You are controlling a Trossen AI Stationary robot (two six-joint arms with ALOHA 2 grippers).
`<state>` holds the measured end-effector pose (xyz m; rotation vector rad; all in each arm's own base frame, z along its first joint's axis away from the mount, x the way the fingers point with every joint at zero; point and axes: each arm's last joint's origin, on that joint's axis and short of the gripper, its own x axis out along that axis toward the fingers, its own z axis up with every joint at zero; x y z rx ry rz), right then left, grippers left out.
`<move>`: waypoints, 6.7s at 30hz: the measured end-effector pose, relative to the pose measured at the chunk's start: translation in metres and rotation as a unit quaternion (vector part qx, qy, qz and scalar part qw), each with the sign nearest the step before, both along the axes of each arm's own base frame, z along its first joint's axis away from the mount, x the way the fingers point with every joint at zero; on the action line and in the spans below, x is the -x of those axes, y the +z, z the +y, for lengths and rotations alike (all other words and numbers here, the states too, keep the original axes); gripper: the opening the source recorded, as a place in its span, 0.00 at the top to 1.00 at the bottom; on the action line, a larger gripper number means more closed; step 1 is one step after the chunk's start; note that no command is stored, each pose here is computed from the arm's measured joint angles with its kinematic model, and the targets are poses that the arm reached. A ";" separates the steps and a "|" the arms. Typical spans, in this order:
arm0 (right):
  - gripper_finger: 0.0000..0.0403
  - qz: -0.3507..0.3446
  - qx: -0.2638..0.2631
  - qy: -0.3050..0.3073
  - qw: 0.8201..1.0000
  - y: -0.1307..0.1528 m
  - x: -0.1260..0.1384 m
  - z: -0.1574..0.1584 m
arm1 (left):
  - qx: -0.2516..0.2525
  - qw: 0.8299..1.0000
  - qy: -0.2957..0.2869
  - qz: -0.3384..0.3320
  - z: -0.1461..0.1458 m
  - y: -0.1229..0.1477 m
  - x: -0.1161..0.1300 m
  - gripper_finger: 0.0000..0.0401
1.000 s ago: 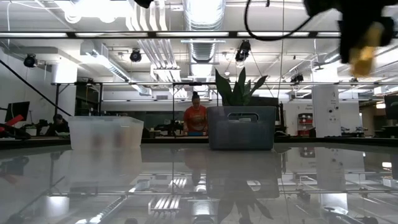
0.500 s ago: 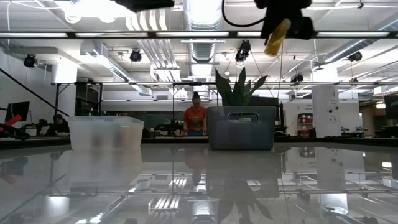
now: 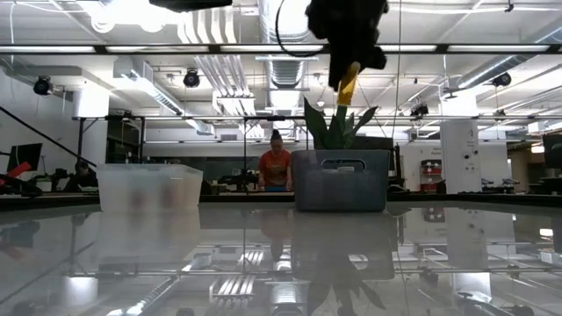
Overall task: Pick and place medicine bottles into bin by pill shape (circle, oval)
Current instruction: Put the small yellow pill bottle into the black bin, then put the pink pill bottle into the black bin
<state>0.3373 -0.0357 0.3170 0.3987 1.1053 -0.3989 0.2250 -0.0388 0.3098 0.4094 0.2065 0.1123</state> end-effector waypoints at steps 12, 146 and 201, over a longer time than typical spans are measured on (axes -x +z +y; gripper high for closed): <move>0.78 0.058 0.004 0.004 0.998 -0.043 -0.028 -0.062 | -0.022 1.000 -0.002 -0.009 0.001 0.005 0.005 0.57; 0.50 -0.382 0.290 0.287 0.830 -0.036 0.100 0.048 | 0.708 0.380 0.298 0.516 -0.170 -0.070 0.090 0.57; 0.50 -0.385 0.286 0.283 0.831 -0.037 0.099 0.048 | 0.486 0.681 0.355 0.417 -0.166 -0.140 0.083 0.78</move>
